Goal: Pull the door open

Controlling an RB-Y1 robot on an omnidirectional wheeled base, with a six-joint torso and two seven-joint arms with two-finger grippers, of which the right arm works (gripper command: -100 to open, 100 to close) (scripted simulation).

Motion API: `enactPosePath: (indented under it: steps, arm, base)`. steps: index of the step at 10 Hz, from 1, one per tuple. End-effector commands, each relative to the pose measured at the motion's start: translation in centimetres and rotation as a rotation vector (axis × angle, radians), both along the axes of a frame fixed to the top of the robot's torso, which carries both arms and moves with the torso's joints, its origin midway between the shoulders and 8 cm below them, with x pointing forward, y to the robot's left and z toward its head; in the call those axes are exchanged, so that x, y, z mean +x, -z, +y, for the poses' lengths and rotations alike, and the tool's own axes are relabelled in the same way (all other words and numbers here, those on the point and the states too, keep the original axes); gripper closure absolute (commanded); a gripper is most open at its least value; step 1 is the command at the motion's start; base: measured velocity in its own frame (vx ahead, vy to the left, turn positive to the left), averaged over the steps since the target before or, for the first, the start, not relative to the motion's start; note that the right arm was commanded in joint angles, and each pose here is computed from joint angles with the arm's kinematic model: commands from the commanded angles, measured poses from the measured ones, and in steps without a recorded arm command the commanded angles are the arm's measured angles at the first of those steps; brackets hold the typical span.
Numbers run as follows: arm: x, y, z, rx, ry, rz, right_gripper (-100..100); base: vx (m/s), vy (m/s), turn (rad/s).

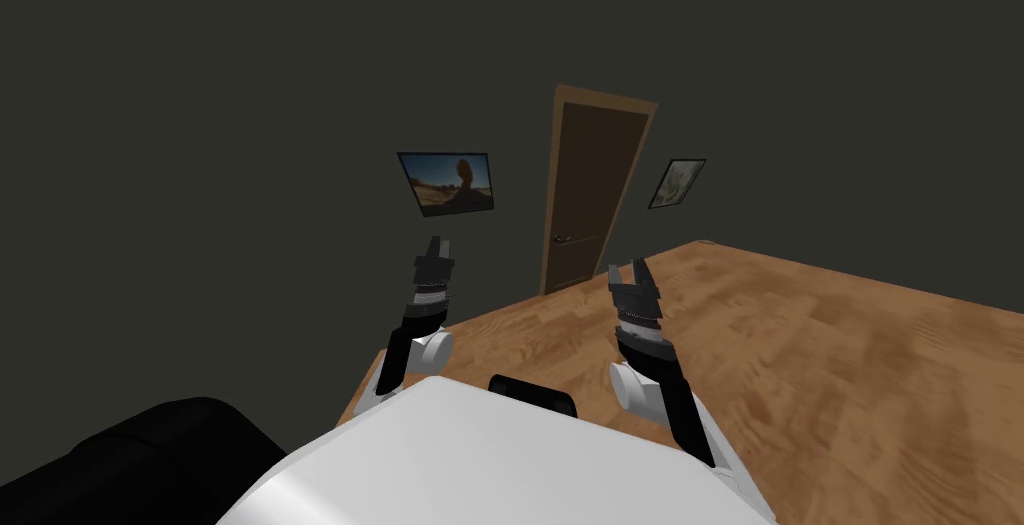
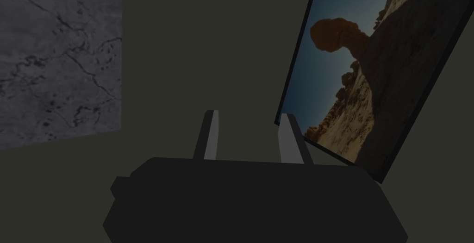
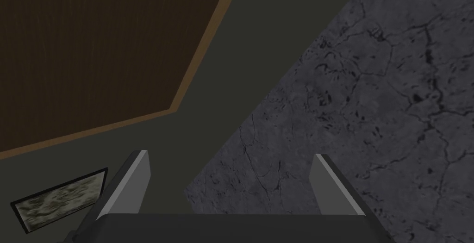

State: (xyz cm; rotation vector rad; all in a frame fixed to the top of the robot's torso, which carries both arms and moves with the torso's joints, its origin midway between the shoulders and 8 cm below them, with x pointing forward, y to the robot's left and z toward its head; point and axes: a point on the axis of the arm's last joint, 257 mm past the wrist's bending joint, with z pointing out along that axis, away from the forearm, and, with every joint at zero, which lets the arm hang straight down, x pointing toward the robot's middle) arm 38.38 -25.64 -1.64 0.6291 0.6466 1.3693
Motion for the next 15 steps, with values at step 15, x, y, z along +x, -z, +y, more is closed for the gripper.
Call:
enactPosePath:
  steps: [15]
  arm:
    - [8.2,11.9,0.9,-0.014,-0.086,0.226,-100]
  base:
    - [0.081,-0.075,0.085]
